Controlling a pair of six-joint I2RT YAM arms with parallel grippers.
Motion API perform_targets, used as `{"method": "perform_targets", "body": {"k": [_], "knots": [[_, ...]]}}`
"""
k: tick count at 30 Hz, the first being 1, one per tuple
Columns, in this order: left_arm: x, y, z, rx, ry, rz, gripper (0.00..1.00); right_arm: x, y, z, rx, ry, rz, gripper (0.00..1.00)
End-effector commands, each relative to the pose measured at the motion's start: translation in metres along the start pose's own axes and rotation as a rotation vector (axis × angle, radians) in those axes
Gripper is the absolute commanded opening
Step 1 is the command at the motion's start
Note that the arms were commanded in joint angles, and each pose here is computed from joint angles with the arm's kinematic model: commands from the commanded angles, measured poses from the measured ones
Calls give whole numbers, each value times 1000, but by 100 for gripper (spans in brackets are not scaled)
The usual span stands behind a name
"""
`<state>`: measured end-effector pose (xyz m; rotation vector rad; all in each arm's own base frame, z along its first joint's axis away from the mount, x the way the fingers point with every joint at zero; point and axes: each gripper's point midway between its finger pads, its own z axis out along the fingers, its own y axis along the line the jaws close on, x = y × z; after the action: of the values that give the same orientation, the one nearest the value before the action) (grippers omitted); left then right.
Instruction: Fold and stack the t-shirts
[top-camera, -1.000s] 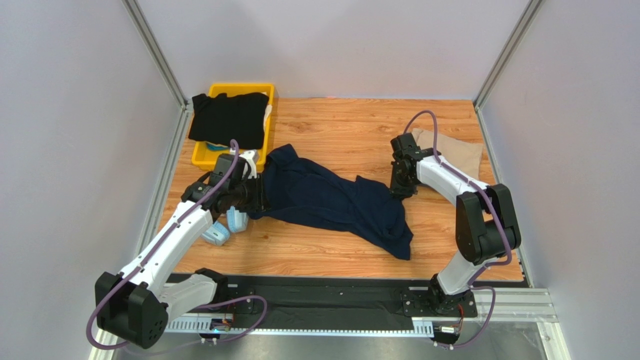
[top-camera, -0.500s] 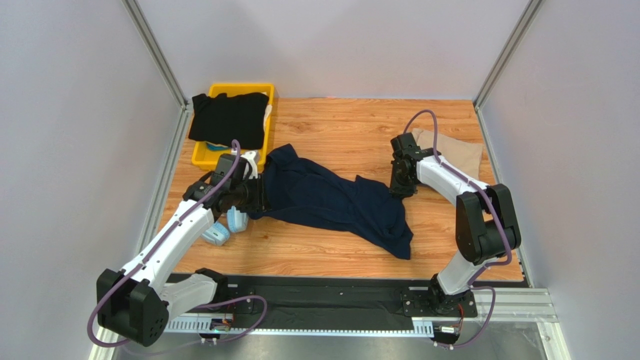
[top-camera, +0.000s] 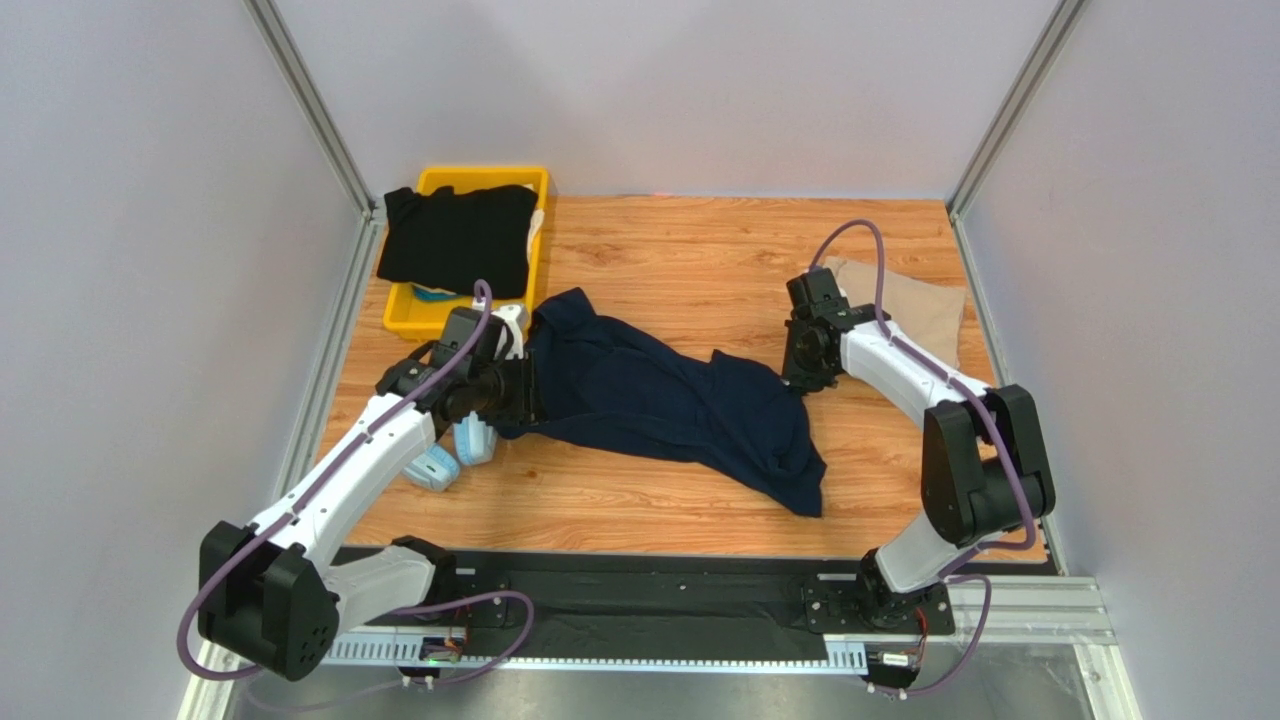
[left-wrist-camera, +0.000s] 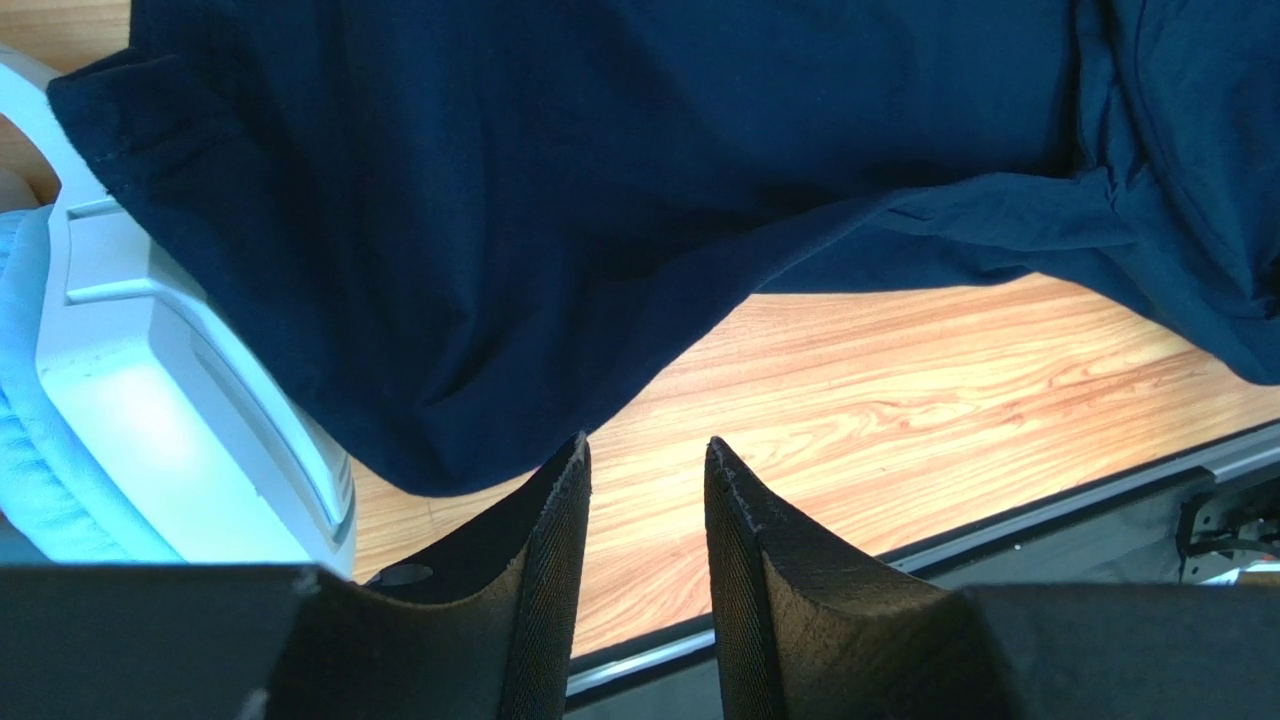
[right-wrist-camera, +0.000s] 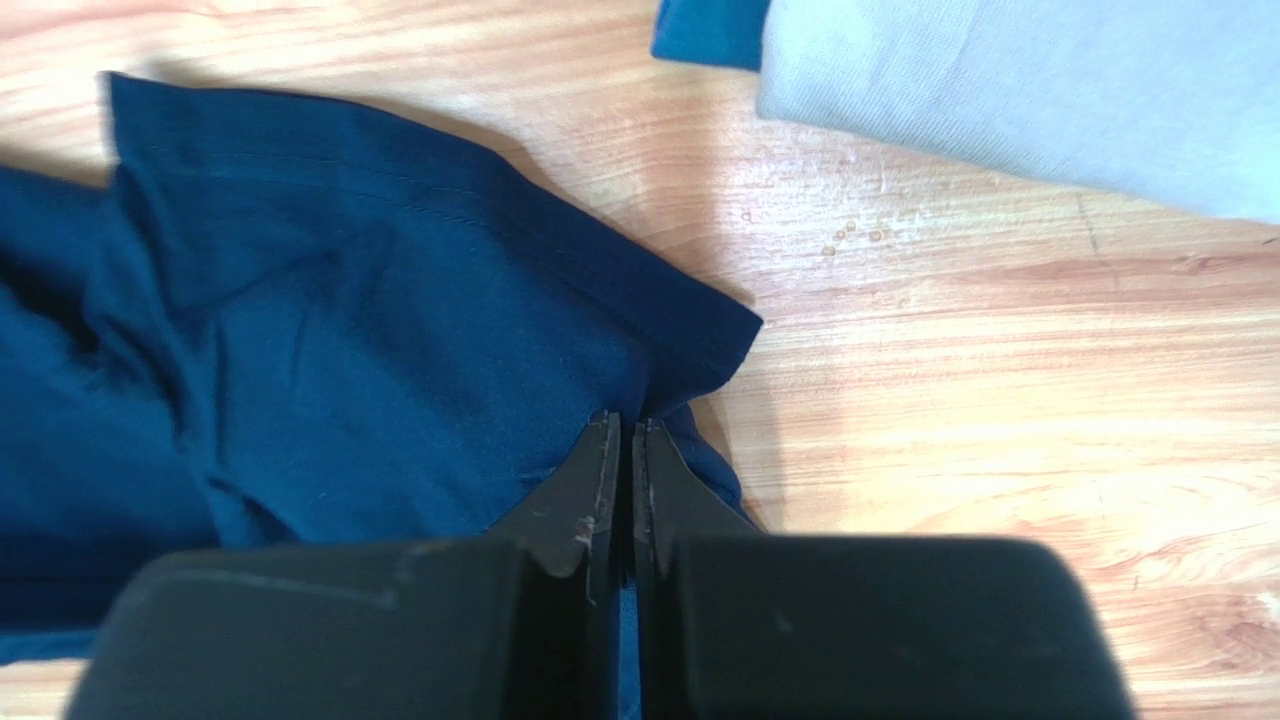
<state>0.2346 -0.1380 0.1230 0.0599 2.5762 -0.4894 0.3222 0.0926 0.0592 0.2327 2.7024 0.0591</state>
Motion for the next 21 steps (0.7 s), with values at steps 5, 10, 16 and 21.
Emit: {"method": "perform_targets", "body": {"k": [5,10,16,21], "knots": [[-10,-2,5,-17,-28,1,46,-34,10,-36,-77,-175,13,0],[-17,-3,6,-28,-37,-4,50,-40,7,-55,-80,-221,8,6],[-18,-10,8,-19,-26,15,50,-34,5,-45,-53,-171,-1,17],[-15,-13,9,-21,-21,30,50,-29,3,-38,-48,-158,-2,8]]}}
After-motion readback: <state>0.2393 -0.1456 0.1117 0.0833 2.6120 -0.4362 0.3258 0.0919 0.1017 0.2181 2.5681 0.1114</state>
